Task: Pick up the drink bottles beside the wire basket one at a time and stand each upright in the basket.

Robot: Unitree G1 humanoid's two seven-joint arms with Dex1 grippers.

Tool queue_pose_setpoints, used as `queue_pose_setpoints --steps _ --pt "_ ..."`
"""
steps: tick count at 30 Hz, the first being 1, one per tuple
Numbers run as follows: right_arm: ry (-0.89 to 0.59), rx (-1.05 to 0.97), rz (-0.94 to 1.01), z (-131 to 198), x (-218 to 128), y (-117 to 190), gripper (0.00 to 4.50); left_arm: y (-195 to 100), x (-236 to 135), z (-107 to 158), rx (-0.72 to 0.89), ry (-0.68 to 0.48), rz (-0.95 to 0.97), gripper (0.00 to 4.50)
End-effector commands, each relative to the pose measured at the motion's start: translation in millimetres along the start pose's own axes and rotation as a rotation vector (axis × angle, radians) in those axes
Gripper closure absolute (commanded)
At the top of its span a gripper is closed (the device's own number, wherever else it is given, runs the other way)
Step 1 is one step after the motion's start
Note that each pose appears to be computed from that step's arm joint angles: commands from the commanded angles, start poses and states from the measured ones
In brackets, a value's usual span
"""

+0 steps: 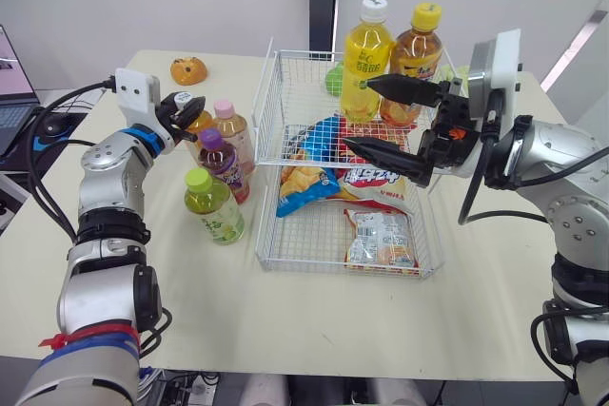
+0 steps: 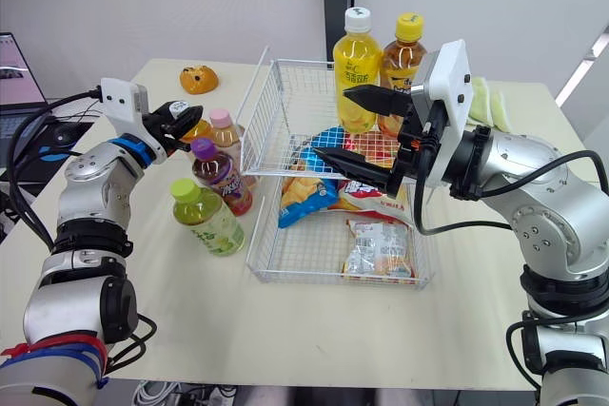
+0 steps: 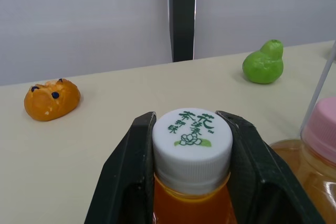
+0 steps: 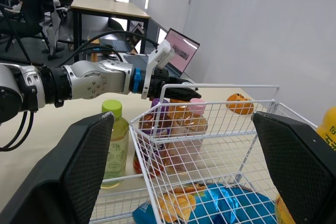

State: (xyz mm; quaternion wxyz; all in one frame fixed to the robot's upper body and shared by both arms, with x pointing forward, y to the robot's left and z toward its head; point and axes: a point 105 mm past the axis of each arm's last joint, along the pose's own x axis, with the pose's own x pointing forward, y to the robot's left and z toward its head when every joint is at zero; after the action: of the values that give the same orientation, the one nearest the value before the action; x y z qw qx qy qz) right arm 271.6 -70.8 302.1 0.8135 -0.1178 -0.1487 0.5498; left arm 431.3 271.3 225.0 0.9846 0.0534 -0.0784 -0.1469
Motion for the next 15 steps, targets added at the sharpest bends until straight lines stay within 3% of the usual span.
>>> queue_pose_setpoints --steps 1,4,10,15 --pt "-0.045 -0.055 0.002 16 -2 1 0.0 13 -6 18 0.021 -0.047 0.029 3.14" --pt "-0.045 -0.06 -0.001 16 -2 -1 0.0 22 -12 29 0.023 -0.066 0.034 3.14" --pt "-0.072 -0.07 -0.03 22 -5 -9 0.0 41 -35 101 0.078 -0.118 -0.061 3.14" --pt "-0.08 -0.089 -0.058 25 -9 -14 0.0 30 -50 167 0.146 -0.16 -0.213 3.14"
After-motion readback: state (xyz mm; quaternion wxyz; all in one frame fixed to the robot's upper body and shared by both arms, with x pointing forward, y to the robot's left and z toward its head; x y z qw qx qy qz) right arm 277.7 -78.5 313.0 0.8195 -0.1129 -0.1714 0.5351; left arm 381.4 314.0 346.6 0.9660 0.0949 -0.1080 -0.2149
